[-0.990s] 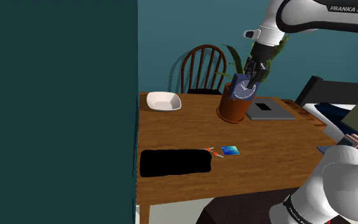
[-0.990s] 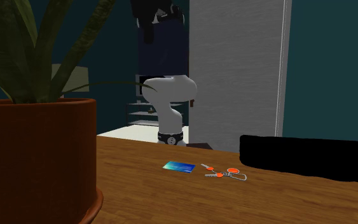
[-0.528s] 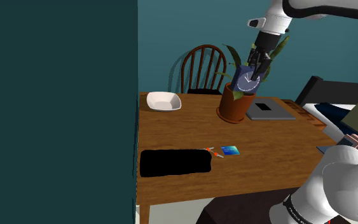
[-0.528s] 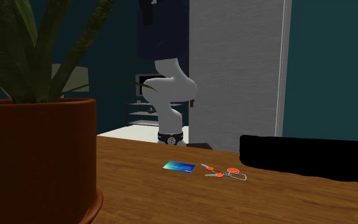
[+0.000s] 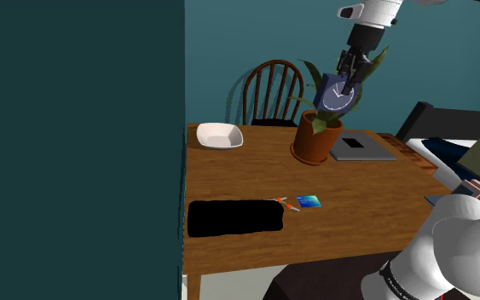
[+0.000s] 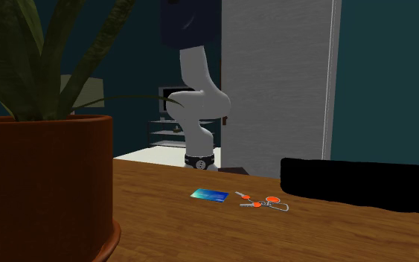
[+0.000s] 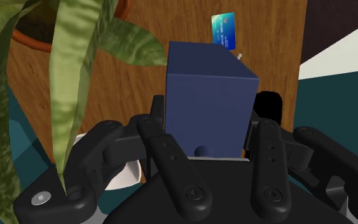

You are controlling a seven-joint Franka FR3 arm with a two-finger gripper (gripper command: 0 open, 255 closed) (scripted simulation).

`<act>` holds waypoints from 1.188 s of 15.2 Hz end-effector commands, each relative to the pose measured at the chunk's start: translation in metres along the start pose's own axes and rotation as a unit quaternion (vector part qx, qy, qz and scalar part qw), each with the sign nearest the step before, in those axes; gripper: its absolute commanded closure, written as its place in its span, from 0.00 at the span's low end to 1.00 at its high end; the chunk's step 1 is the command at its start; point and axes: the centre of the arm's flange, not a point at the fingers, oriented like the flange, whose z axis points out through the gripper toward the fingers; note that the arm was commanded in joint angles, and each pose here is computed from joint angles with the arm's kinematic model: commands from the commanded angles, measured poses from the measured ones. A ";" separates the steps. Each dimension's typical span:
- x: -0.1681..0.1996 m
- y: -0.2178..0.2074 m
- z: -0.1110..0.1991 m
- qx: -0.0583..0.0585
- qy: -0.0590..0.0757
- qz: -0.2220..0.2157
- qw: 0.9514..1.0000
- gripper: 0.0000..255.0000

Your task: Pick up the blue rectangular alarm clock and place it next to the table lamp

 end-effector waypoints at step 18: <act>-0.092 0.000 -0.065 0.000 0.000 0.000 1.000 1.00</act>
